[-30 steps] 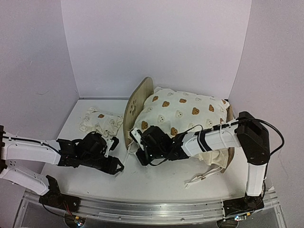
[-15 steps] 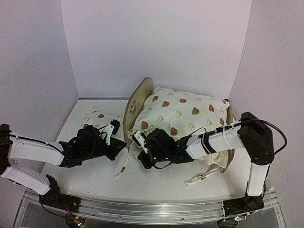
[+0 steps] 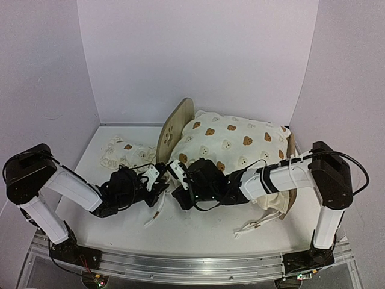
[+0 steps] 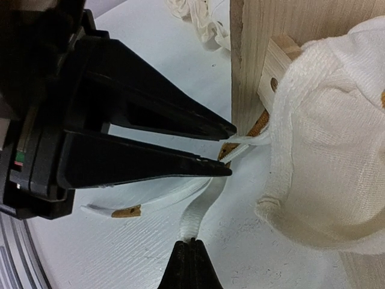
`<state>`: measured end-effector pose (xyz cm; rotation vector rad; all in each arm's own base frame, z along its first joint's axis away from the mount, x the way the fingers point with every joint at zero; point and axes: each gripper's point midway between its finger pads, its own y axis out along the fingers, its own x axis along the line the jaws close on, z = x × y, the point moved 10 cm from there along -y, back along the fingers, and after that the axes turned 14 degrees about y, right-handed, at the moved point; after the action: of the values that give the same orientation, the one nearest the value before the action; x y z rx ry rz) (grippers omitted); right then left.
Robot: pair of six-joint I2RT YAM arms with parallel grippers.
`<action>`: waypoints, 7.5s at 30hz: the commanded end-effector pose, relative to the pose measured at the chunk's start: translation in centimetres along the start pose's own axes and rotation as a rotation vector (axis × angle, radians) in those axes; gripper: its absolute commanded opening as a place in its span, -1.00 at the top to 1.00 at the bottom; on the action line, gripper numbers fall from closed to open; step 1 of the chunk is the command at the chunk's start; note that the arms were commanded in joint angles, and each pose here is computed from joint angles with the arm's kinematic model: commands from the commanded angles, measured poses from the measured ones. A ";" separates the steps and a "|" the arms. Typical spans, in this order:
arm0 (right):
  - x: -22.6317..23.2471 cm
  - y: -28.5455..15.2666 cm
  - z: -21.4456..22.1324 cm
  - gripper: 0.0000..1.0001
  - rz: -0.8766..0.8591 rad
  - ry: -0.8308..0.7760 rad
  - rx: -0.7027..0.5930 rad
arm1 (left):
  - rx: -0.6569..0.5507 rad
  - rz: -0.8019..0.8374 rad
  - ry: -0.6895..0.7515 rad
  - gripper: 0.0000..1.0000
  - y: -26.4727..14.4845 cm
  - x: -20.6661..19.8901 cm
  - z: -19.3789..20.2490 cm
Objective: Set up the pet bed
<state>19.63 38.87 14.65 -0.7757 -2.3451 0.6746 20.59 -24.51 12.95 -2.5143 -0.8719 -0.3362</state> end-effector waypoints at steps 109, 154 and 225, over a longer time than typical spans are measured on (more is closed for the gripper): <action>-4.4 4.8 -5.8 1.00 -0.320 -0.141 -0.346 | -0.182 0.143 0.150 0.43 0.9 7.5 -0.9; -5.0 3.5 -6.6 1.00 -0.267 -0.082 -0.427 | -0.149 0.235 0.136 0.18 1.6 7.6 -0.9; -2.5 7.3 1.8 1.00 0.114 0.300 -0.264 | -0.345 -0.059 -0.136 1.00 -3.8 11.2 -7.4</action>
<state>22.89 41.64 5.79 -1.0908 -2.0882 0.2954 25.70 -19.54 20.86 -2.7604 -0.9048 -0.1939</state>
